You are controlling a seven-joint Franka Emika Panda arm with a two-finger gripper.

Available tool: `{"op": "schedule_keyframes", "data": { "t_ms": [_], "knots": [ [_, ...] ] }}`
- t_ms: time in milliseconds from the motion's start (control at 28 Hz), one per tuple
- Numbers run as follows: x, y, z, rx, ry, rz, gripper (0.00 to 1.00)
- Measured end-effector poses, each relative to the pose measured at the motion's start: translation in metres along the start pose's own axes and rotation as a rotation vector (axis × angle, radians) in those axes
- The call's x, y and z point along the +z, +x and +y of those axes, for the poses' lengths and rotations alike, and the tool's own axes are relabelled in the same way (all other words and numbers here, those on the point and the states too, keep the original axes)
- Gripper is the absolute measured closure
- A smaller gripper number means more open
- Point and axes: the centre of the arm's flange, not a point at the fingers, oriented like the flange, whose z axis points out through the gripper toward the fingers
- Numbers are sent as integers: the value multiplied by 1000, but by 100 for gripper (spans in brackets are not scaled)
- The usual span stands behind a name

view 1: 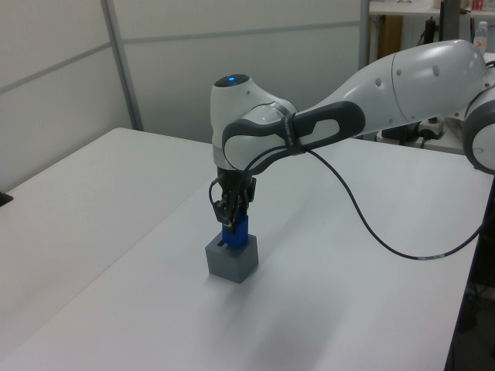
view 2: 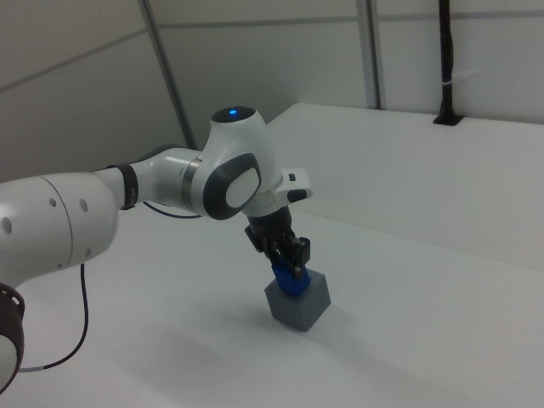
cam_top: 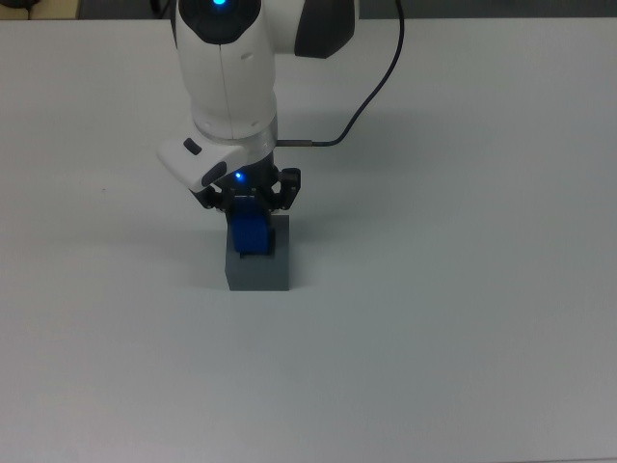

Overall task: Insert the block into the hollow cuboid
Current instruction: 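Lower the blue block into the opening of the grey cube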

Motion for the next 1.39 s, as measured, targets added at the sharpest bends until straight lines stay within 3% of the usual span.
{"op": "schedule_keyframes", "data": {
  "t_ms": [429, 1393],
  "knots": [
    [0, 0, -2, -58, 1, 1, 49],
    [1, 7, -2, -61, 2, 50, 49]
  ]
}}
